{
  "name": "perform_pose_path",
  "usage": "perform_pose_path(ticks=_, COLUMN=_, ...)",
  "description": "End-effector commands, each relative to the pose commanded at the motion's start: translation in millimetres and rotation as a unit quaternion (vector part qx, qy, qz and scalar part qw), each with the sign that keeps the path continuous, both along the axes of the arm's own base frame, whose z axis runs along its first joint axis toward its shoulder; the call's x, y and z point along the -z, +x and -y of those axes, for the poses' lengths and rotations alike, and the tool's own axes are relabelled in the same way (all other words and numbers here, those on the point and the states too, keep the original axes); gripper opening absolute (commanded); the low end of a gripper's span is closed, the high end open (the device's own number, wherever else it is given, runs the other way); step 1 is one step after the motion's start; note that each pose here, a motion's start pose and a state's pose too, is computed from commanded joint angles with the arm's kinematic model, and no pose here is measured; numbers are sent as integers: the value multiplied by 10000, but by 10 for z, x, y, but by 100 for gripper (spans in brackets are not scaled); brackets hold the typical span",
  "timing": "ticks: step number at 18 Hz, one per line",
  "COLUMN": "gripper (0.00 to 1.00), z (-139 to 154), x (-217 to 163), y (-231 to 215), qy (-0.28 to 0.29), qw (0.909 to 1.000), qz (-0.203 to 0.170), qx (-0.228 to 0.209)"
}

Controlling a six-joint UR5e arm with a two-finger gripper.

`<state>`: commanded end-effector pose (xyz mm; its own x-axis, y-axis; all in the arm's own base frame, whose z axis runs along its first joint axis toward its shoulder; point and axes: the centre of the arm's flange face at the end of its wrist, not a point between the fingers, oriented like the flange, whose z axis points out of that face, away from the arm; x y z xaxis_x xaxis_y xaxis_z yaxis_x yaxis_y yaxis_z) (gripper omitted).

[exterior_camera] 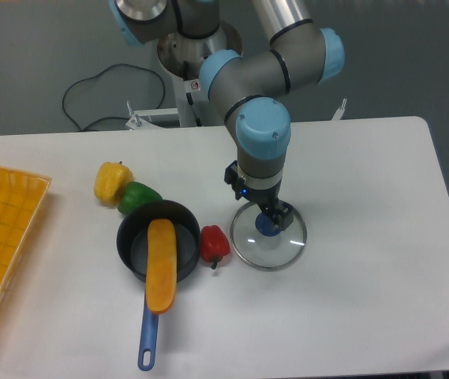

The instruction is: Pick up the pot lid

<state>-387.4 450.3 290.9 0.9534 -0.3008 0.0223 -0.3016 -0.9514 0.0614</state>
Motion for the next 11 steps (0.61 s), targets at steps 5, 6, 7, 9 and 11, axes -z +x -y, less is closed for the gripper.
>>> perform_pose_path(ticks=5, gripper=100, z=-24, x=161, y=-40, qy=-42, qw=9999, qz=93, qx=-17)
perform_pose_path(ticks=6, gripper=100, z=-21, x=171, y=-63, qy=-17, qw=10000, qz=73, qx=-40)
perform_pose_path(ticks=7, gripper=100, z=-15, x=186, y=-82, qy=-11, qw=10000, qz=78, qx=-48)
perform_pose_path(ticks=9, gripper=100, z=34, x=215, y=-134, qy=-13, qw=9999, qz=95, qx=-102)
perform_pose_path(ticks=11, gripper=100, z=20, x=212, y=-159, qy=47, qw=10000, qz=-10, qx=-63)
